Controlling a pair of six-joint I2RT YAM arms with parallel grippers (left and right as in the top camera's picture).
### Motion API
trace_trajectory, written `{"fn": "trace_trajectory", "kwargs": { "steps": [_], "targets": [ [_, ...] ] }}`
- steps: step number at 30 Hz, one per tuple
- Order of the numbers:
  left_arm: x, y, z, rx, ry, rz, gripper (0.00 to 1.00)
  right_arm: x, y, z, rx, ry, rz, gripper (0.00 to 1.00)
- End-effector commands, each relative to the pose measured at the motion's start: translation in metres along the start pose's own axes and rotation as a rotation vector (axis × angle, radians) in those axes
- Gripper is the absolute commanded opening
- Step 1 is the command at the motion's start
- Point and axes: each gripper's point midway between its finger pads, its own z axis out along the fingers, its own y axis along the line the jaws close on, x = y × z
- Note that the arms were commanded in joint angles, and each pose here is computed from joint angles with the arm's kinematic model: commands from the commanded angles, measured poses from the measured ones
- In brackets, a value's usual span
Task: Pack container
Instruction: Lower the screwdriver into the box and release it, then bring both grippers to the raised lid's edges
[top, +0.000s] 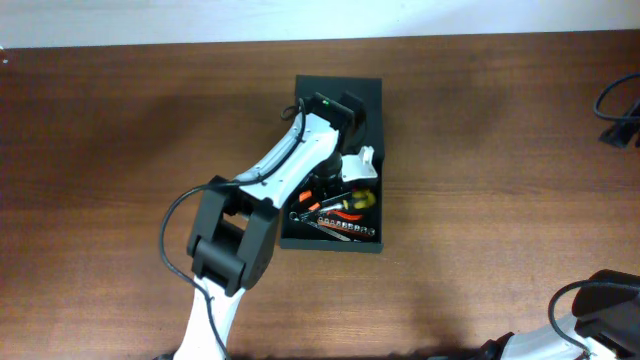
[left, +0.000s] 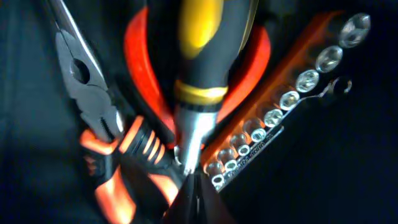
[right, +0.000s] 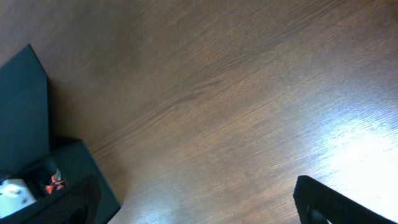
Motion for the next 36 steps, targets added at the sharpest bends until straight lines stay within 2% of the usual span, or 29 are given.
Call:
{"fn": "trace_trajectory", "kwargs": {
  "steps": [1, 2, 3, 5, 6, 9, 12, 14, 15, 16, 17, 18, 19, 22, 28, 31, 36],
  "targets": [
    [0.003, -0.001, 0.000, 0.017, 0.002, 0.011, 0.02, 0.000, 0.005, -0.002, -0.021, -0.006, -0.011, 0.99],
    [0.003, -0.002, 0.000, 0.019, 0.005, 0.011, 0.03, 0.000, 0.005, -0.002, -0.021, -0.006, -0.011, 0.99],
    [0.004, -0.003, -0.001, 0.022, 0.009, 0.010, 0.11, 0.000, 0.005, -0.002, -0.021, -0.006, -0.011, 0.99],
    [0.005, -0.001, -0.004, 0.012, 0.014, -0.026, 0.14, 0.000, 0.005, -0.002, -0.021, -0.006, -0.011, 0.99],
    [0.002, 0.004, -0.016, -0.022, -0.006, -0.094, 0.15, 0.000, 0.007, -0.002, -0.034, -0.004, -0.011, 0.99],
    [-0.001, 0.008, -0.050, -0.067, -0.061, -0.136, 0.26, 0.001, 0.027, -0.002, -0.127, -0.006, -0.091, 0.99],
    [0.003, 0.019, -0.093, -0.166, -0.118, -0.206, 0.28, 0.004, 0.053, -0.001, -0.202, -0.004, -0.192, 0.99],
    [0.010, 0.027, -0.126, -0.238, -0.172, -0.269, 0.34, 0.008, 0.071, 0.002, -0.220, 0.006, -0.263, 0.96],
    [0.013, 0.030, -0.138, -0.256, -0.199, -0.295, 0.34, 0.010, 0.078, 0.003, -0.227, 0.011, -0.290, 0.89],
    [0.021, 0.036, -0.158, -0.282, -0.247, -0.342, 0.33, 0.015, 0.094, 0.006, -0.240, 0.026, -0.332, 0.60],
    [0.035, 0.046, -0.179, -0.309, -0.304, -0.412, 0.24, 0.023, 0.114, 0.010, -0.262, 0.050, -0.387, 0.17],
    [0.042, 0.052, -0.186, -0.317, -0.328, -0.446, 0.21, 0.027, 0.124, 0.013, -0.276, 0.065, -0.411, 0.07],
    [0.050, 0.060, -0.193, -0.313, -0.364, -0.485, 0.14, 0.031, 0.133, 0.017, -0.285, 0.080, -0.433, 0.04],
    [0.062, 0.079, -0.202, -0.220, -0.483, -0.555, 0.02, 0.041, 0.164, 0.036, -0.348, 0.148, -0.491, 0.04],
    [0.092, 0.121, -0.185, -0.013, -0.606, -0.693, 0.02, 0.067, 0.214, 0.097, -0.513, 0.368, -0.525, 0.04],
    [0.100, 0.134, -0.162, 0.087, -0.608, -0.743, 0.02, 0.080, 0.225, 0.131, -0.512, 0.467, -0.533, 0.04],
    [0.092, 0.143, -0.122, 0.222, -0.588, -0.748, 0.02, 0.101, 0.240, 0.174, -0.526, 0.583, -0.558, 0.04]
  ]
}}
